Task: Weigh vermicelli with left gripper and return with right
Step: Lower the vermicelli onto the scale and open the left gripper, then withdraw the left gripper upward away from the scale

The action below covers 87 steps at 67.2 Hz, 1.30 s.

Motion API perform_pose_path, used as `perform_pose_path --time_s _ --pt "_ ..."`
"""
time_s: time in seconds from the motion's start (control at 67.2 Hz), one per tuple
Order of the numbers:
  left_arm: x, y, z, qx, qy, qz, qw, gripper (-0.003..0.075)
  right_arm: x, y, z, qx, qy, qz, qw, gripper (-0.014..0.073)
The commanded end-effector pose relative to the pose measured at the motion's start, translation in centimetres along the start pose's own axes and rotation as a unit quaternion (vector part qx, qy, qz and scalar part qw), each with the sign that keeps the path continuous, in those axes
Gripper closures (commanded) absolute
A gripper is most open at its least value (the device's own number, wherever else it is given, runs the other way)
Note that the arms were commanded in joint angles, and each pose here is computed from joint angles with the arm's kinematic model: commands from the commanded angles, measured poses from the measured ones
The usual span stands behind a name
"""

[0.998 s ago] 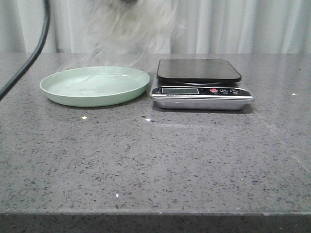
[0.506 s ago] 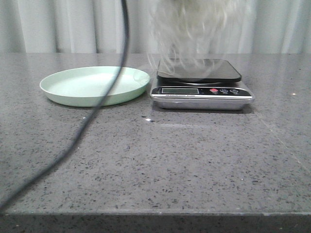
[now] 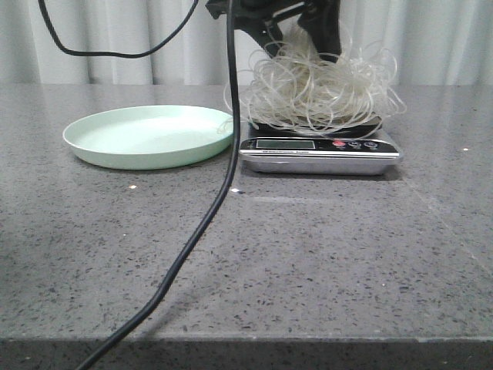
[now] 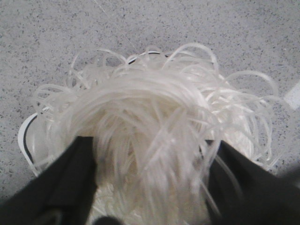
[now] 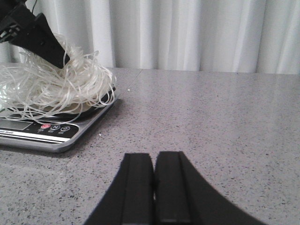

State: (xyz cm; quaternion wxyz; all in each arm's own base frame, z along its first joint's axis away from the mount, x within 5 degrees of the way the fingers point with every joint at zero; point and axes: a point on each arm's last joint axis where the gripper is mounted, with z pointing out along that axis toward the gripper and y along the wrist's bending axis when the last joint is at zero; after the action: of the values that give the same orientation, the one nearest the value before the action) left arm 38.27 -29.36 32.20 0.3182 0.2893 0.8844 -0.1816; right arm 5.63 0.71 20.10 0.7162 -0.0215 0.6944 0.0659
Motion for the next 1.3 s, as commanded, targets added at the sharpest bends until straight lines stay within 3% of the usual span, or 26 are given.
perform_pose_path --time_s 0.0,0.328,0.417,0.551,0.789,1.027,1.281 --pt "-2.5 -0.7 -4.6 0.007 -0.070 -0.002 0.997 0.0130 -1.1 0.0 -0.2 0.004 -0.050 -0.006 0.999 0.0438" --pt "-4.9 -0.1 -13.4 -0.003 -0.086 0.026 0.996 0.0134 -1.1 0.0 -0.2 0.004 -0.050 -0.006 0.999 0.0438" --pt "-4.8 0.1 -15.7 -0.032 -0.089 0.047 0.994 0.0140 -1.1 0.0 -0.2 0.004 -0.050 -0.006 0.999 0.0438" --pt "-4.7 0.3 -19.1 -0.064 -0.111 0.054 0.990 0.0190 -1.1 0.0 -0.2 0.004 -0.050 -0.006 0.999 0.0438" --pt "-4.0 -0.7 -25.4 -0.069 -0.164 0.059 0.982 0.0270 -1.1 0.0 -0.2 0.004 -0.050 -0.006 0.999 0.0438" --pt "-1.7 -1.2 -29.6 -0.087 -0.190 0.063 0.976 0.0325 -1.1 0.0 -0.2 0.004 -0.050 -0.006 0.999 0.0438" --pt "4.2 -1.7 -32.6 -0.089 -0.235 0.065 0.966 0.0377 -1.1 0.0 -0.2 0.004 -0.050 -0.006 0.999 0.0438"
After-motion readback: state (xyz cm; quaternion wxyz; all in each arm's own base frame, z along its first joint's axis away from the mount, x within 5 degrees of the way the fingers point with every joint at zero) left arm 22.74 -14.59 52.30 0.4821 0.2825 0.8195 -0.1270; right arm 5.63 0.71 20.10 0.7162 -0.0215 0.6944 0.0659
